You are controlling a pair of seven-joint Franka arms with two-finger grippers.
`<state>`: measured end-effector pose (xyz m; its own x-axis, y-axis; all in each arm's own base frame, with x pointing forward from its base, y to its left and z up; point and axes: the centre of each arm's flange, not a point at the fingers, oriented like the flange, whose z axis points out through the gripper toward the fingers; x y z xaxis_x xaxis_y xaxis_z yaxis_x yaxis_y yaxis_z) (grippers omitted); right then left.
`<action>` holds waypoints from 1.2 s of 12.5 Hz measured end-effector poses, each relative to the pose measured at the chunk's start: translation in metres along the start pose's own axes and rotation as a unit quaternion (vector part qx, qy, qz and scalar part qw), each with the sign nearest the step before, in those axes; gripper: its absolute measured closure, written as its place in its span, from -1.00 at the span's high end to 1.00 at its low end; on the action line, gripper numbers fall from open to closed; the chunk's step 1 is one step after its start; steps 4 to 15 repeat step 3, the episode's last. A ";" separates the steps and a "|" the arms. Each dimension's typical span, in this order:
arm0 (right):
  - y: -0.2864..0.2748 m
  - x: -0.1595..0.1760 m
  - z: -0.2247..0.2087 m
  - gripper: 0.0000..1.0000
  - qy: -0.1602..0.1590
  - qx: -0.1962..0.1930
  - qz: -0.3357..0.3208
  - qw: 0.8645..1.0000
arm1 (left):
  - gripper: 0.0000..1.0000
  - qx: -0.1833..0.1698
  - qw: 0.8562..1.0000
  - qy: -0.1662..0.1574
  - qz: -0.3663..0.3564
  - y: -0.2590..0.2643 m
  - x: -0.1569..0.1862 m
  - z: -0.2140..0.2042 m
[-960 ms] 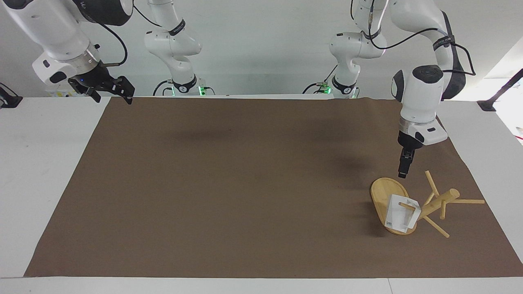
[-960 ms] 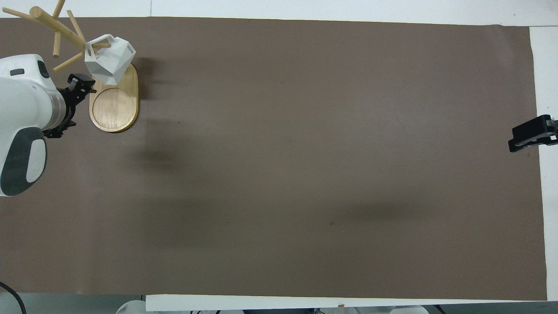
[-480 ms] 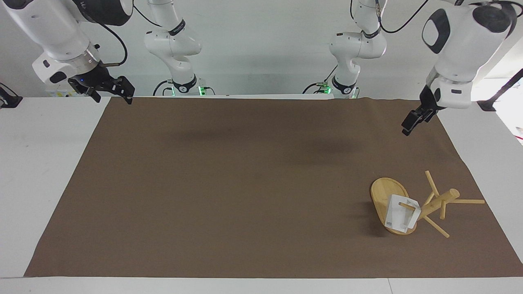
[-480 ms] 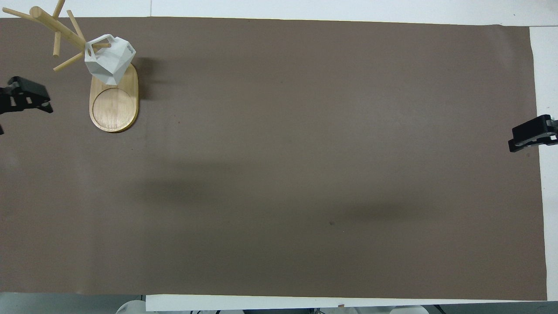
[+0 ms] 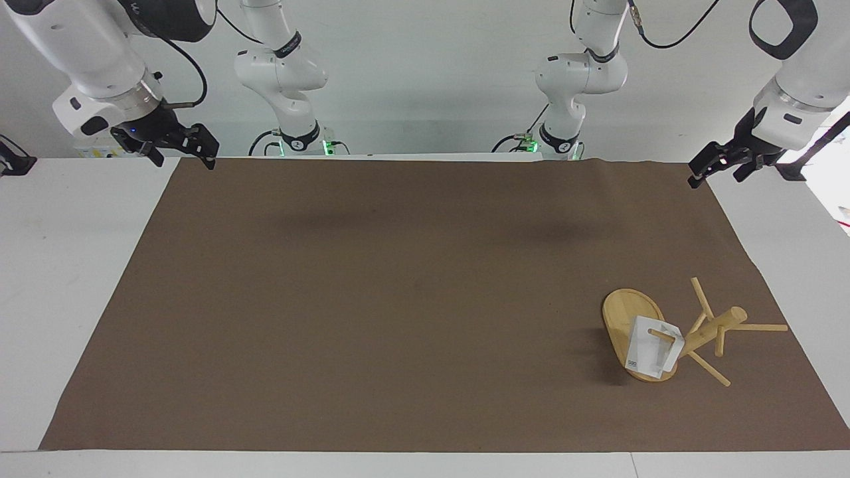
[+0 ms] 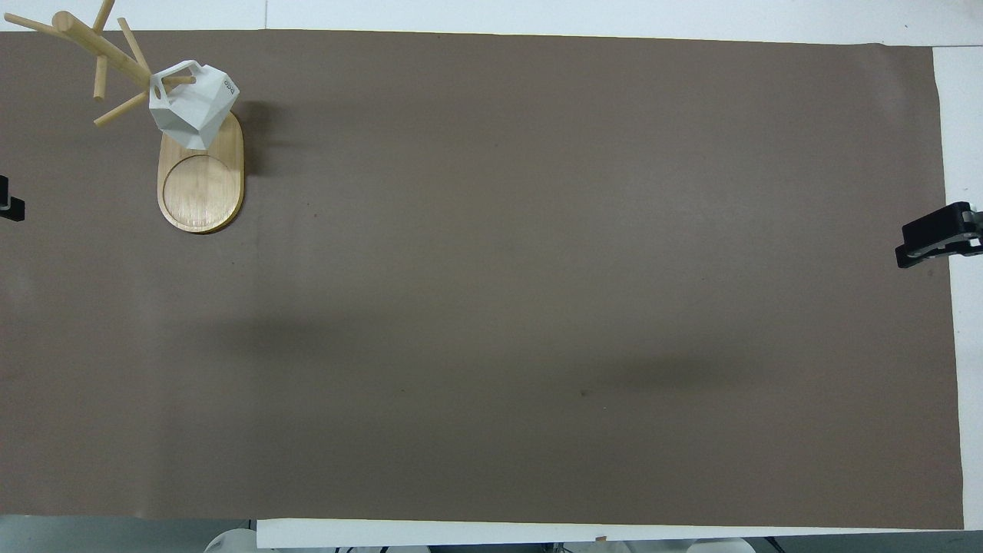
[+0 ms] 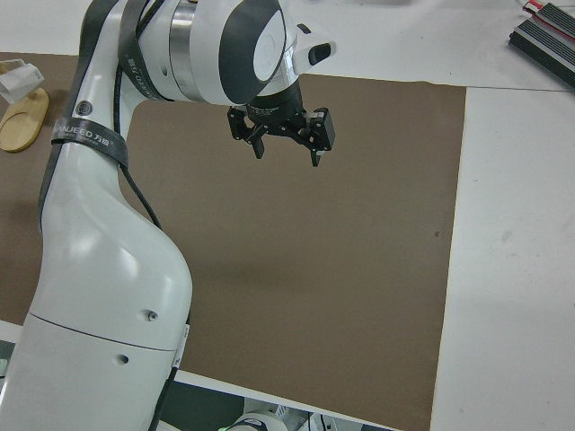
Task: Hang cup on rack
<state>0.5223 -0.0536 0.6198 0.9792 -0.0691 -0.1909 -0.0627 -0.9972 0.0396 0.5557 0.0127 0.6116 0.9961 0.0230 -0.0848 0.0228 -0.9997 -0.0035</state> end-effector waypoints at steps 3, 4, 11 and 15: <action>0.000 0.000 0.000 1.00 0.000 0.000 0.000 1.000 | 1.00 -0.004 1.000 -0.001 0.005 0.003 0.005 0.003; 0.000 0.000 0.000 1.00 0.000 0.000 0.000 1.000 | 1.00 -0.004 1.000 -0.001 0.005 0.003 0.005 0.003; 0.000 0.000 0.000 1.00 0.000 0.000 0.000 1.000 | 1.00 -0.004 1.000 -0.001 0.005 0.003 0.005 0.003; 0.000 0.000 0.000 1.00 0.000 0.000 0.000 1.000 | 1.00 -0.004 1.000 -0.001 0.005 0.003 0.005 0.003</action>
